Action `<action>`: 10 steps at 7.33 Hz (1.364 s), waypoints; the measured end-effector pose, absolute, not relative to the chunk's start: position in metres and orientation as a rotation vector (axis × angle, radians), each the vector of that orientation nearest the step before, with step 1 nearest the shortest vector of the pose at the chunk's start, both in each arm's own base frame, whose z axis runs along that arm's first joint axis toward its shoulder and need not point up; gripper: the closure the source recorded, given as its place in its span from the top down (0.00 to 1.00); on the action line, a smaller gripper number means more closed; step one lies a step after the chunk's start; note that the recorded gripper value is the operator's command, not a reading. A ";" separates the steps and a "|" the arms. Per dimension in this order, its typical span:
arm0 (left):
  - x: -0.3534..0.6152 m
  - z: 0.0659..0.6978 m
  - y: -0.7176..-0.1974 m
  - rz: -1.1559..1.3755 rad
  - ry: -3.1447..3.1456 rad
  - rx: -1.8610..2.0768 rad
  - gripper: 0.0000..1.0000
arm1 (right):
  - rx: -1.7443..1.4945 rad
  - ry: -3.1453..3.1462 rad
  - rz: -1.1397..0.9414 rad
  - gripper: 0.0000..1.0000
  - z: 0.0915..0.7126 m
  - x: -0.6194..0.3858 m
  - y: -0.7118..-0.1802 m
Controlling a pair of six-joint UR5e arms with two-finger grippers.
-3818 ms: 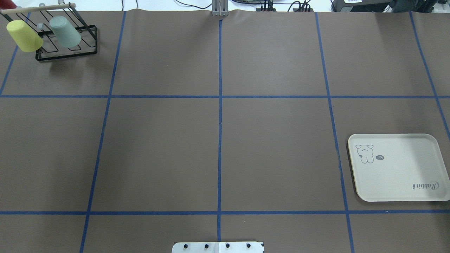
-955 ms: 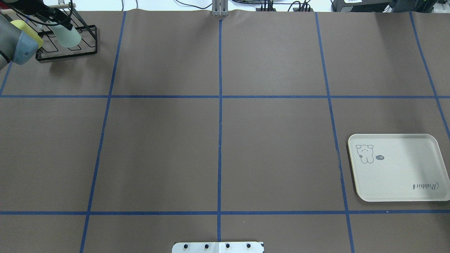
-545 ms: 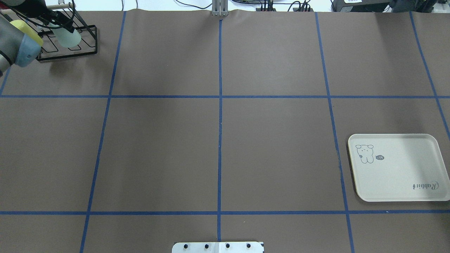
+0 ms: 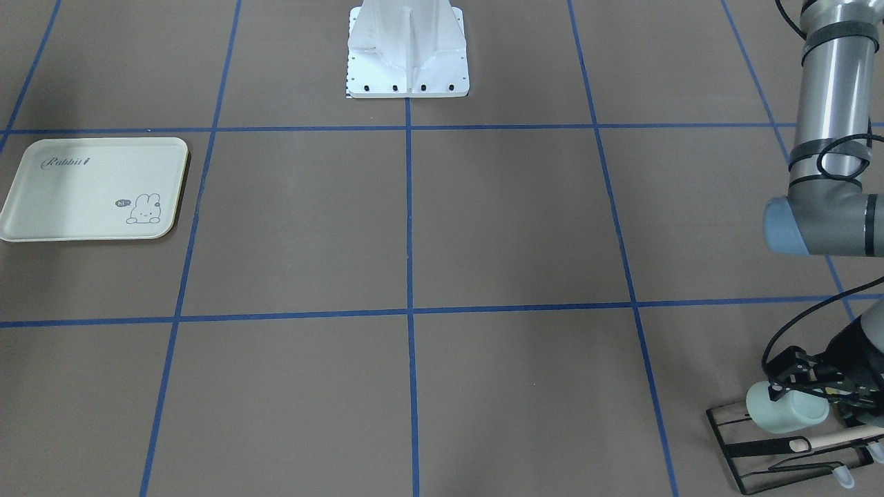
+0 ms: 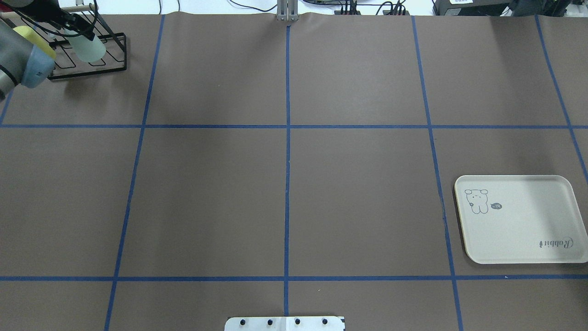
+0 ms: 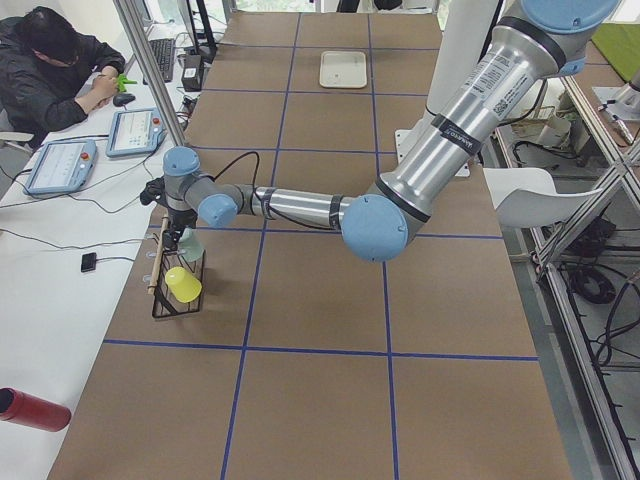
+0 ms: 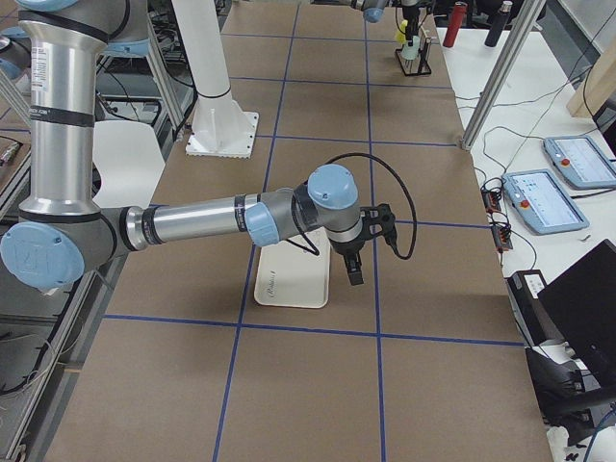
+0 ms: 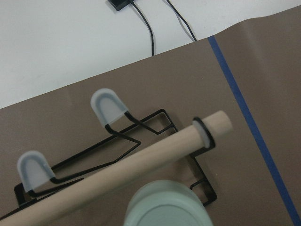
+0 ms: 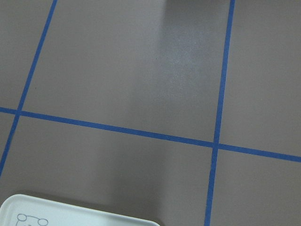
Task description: Left arm grabs green cup and hands to right arm on tray
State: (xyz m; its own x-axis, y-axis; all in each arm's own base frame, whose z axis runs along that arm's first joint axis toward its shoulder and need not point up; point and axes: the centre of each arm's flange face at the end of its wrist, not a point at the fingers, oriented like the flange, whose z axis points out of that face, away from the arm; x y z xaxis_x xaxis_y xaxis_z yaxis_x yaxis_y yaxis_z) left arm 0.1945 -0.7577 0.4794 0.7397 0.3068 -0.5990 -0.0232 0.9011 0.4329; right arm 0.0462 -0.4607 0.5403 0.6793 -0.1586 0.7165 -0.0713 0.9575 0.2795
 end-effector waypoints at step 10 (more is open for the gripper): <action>0.201 0.479 -0.754 0.196 0.722 0.426 0.32 | 0.296 -0.826 -0.049 1.00 0.540 0.046 -0.461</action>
State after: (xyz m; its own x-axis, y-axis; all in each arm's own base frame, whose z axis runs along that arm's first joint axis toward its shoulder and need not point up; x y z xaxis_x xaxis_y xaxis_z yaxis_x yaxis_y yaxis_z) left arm 0.2011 -0.7542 0.4794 0.7369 0.3171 -0.5970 -0.0280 0.8967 0.4418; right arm 0.0462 -0.4607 0.5403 0.6791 -0.1577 0.7169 -0.0719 0.9577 0.2787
